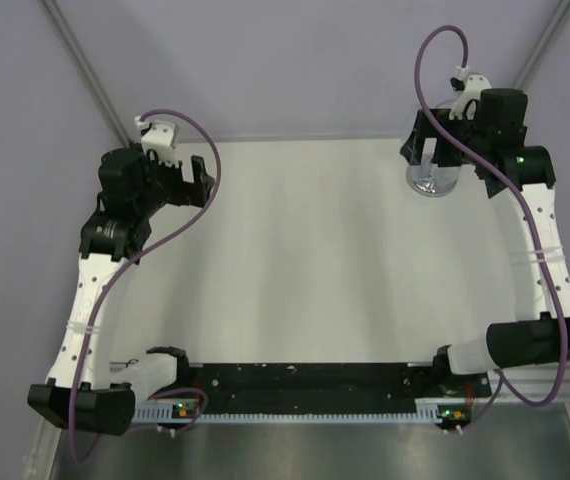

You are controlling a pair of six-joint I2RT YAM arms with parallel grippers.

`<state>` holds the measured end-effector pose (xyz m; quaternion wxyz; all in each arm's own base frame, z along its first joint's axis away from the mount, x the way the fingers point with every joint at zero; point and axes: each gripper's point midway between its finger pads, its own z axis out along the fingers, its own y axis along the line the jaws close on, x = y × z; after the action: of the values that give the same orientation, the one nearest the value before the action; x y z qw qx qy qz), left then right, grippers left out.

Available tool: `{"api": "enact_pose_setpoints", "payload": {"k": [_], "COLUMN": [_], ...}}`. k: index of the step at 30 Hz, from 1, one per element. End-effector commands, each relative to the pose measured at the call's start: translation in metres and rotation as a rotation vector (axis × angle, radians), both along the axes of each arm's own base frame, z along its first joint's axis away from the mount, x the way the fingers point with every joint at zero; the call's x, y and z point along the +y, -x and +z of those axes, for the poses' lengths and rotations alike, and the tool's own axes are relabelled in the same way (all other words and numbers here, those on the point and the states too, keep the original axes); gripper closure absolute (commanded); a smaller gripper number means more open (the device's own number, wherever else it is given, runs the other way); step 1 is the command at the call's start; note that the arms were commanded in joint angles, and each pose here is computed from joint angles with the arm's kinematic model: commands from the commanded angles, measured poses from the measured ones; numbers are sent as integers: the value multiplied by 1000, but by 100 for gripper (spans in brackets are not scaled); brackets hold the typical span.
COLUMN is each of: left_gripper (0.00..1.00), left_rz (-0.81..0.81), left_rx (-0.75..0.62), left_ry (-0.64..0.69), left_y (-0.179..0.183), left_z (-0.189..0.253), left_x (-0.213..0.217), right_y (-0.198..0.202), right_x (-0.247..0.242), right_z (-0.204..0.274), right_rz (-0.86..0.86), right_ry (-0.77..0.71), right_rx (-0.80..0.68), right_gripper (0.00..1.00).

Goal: Take the wine glass off the wine glass rack

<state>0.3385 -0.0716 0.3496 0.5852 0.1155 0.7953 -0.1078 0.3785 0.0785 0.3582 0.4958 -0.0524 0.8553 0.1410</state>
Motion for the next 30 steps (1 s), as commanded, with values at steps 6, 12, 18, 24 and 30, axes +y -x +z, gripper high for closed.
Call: {"api": "enact_pose_setpoints", "payload": {"k": [6,12,18,24,30], "left_gripper": [2,4,8,16,18], "left_rz": [-29,-198,-386,-606,-744], "left_rx": [-50,-70,-94,-86,-71], "left_ry": [15,30,50,88,120], "left_y": [-2,5,17,35,36], "left_z": [11,14,8,-3,-8], "left_x": [-4,-31,-77,-140,-188], "right_y": [-13,-10,-8,33,42], "right_x": [10,12,-36,-77,-97], "right_z": [34,57,62,31,20], "right_rz": [47,148,-70,-163,-174], "right_ry": [-15,86,167,72,155], "right_rx": [-111,-218,-204,-67,-35], "right_gripper": [1,2,16,24,33]}}
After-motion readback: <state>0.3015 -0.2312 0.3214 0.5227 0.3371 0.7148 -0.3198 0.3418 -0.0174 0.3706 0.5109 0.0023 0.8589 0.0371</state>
